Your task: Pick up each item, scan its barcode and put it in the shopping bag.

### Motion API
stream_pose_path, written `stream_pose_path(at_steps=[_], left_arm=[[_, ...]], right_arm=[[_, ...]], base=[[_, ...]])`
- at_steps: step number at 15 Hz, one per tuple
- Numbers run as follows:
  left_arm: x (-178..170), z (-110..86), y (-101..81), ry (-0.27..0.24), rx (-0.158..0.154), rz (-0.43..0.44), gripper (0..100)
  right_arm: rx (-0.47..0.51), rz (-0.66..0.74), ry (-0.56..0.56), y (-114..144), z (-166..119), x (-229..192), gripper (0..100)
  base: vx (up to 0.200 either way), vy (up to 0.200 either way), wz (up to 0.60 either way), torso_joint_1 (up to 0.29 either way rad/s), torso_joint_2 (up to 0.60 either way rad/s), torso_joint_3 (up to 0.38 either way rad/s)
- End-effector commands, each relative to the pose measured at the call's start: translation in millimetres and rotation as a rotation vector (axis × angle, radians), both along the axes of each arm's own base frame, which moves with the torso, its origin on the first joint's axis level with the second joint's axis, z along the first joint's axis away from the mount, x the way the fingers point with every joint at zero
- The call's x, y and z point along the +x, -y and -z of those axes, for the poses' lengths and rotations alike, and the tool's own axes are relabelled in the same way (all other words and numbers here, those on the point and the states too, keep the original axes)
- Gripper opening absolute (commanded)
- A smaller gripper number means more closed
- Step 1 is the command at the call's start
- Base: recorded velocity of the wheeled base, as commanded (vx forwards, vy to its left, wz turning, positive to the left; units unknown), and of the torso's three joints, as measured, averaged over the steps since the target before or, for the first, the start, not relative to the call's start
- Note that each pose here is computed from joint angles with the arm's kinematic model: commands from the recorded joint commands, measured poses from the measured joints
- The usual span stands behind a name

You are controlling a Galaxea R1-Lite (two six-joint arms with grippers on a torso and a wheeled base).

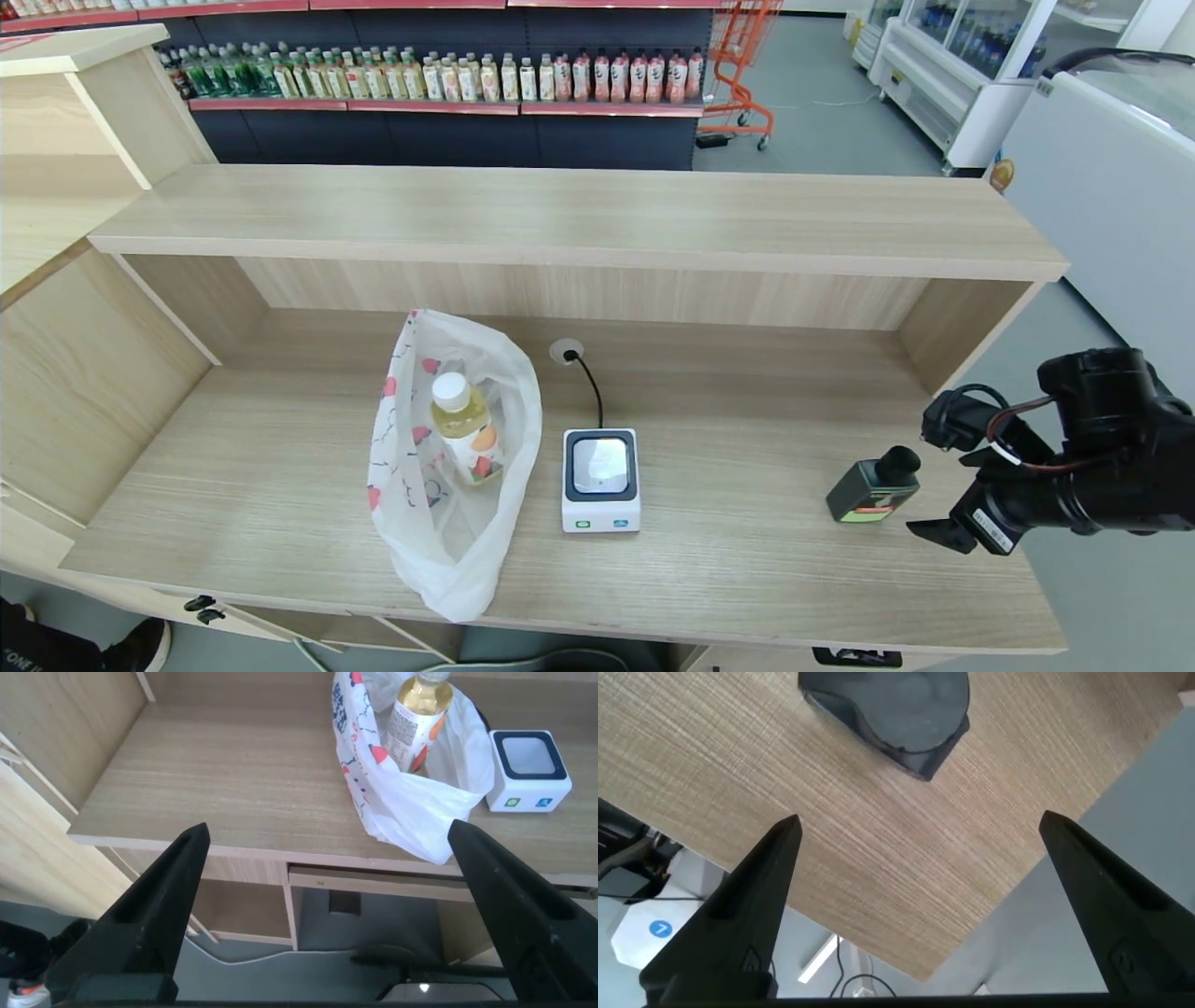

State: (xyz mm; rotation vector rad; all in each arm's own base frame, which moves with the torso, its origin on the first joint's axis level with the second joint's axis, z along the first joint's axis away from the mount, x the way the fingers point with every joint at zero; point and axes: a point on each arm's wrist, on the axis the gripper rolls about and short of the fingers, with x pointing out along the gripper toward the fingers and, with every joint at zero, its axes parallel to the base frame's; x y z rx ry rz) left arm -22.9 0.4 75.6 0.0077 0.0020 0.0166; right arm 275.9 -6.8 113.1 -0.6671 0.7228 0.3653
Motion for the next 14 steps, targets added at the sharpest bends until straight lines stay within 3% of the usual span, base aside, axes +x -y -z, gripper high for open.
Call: stream_pose_path(at_steps=[1,2,3,12,13,14], left_arm=[[0.0,0.0,0.0,0.000,0.000,0.000,100],[0.0,0.0,0.0,0.000,0.000,0.000,100],[0.0,0.0,0.0,0.000,0.000,0.000,100],[0.1,0.5,0.0,-0.001,0.000,0.000,100],[0.1,0.5,0.0,-0.001,0.000,0.000,100],[0.0,0.0,0.0,0.000,0.000,0.000,100]], right_arm=[[0.000,-0.012,-0.022,-3.1,8.1,6.2,100],[0.002,-0.017,-0.029,-4.0,10.6,7.3,100],[0.011,-0.027,-0.032,-4.7,12.7,9.3,0],[0.032,-0.102,-0.008,-16.2,14.4,12.8,0],[0.017,-0.118,0.049,-16.2,4.2,10.4,0],[0.014,-0.115,0.073,-15.2,0.1,7.2,100]], base=[[0.000,0.000,0.00,0.000,0.00,0.000],[0.000,0.000,0.00,0.000,0.00,0.000],[0.000,0.000,0.00,0.000,0.00,0.000],[0.000,0.000,0.00,0.000,0.00,0.000],[0.000,0.000,0.00,0.000,0.00,0.000],[0.000,0.000,0.00,0.000,0.00,0.000]])
